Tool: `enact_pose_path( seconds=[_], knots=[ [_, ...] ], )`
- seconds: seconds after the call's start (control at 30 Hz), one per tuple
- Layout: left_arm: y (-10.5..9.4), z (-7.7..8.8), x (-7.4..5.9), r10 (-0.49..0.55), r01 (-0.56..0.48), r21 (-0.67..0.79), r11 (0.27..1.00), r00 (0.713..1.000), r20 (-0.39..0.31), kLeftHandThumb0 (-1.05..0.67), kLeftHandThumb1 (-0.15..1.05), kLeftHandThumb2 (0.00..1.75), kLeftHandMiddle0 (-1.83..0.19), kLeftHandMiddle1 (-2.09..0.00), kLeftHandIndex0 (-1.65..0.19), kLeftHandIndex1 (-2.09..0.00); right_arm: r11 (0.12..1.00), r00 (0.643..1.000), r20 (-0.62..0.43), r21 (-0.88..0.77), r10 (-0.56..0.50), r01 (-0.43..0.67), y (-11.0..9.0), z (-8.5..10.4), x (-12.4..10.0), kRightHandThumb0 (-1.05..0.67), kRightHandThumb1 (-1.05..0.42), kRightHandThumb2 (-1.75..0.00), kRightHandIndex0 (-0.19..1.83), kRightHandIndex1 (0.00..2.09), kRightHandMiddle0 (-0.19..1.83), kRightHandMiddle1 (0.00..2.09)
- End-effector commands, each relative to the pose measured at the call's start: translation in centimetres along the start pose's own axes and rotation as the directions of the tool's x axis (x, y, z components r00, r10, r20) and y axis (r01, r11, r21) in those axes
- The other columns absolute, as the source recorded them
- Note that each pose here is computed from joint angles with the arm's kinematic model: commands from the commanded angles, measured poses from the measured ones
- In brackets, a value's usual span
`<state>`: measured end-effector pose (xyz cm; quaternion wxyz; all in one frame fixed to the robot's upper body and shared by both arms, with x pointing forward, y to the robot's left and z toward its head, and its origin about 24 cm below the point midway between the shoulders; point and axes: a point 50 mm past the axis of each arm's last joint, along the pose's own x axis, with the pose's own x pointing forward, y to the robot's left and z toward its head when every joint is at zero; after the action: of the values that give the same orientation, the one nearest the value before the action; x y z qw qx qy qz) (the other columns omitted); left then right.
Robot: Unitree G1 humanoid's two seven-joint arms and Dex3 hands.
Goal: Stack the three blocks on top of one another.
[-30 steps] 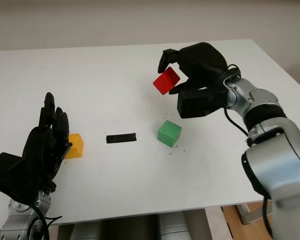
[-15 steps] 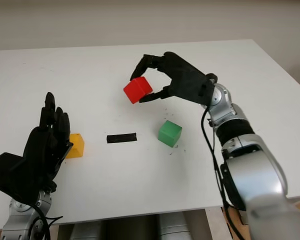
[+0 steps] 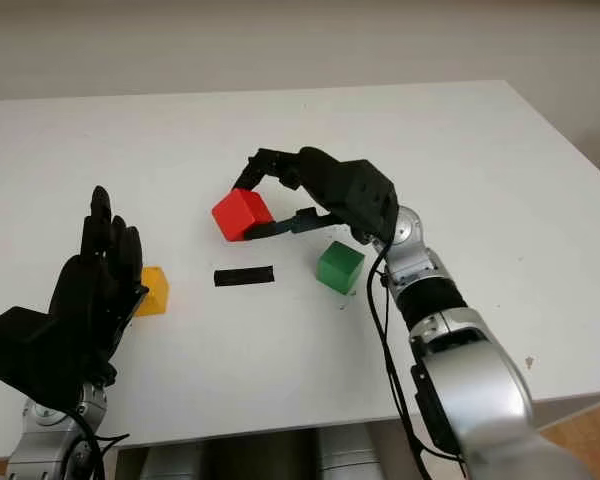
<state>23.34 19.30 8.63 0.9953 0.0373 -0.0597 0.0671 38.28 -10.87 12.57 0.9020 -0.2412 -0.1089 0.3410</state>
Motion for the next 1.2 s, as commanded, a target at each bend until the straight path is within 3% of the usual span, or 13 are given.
enact_pose_path(
  seconds=[0.0,0.37,0.7,1.17],
  knots=[
    [0.1,0.2,-0.1,0.001,-0.001,-0.003,1.0,1.0,0.012,-0.71,1.05,0.61,0.19,-0.04,0.19,-0.03,1.0,1.0,0.008,0.002,0.004,-0.004,0.3,0.1,0.0,-0.56,-0.92,-0.06,0.16,0.04,0.49,1.49],
    [0.1,0.1,-0.1,0.0,0.0,0.007,1.0,1.0,0.01,-0.71,1.05,0.62,0.19,-0.03,0.19,-0.03,0.998,0.998,-0.037,-0.015,0.057,-0.058,2.0,-0.8,-0.1,-0.55,-0.92,-0.05,0.16,0.05,0.44,1.58],
    [0.0,0.1,-0.1,0.0,0.0,-0.001,1.0,1.0,0.011,-0.71,1.05,0.62,0.19,-0.03,0.19,-0.03,0.995,0.995,-0.054,-0.064,0.078,-0.082,2.1,-0.7,0.2,-0.55,-0.91,-0.05,0.15,0.05,0.45,1.56],
    [-0.2,0.0,-0.1,-0.003,0.003,-0.002,1.0,1.0,0.015,-0.71,1.05,0.63,0.19,-0.03,0.19,-0.03,0.966,0.999,-0.025,-0.254,0.039,-0.045,1.6,0.9,1.5,-0.46,-0.91,-0.06,0.18,0.06,0.45,1.56]
  ],
)
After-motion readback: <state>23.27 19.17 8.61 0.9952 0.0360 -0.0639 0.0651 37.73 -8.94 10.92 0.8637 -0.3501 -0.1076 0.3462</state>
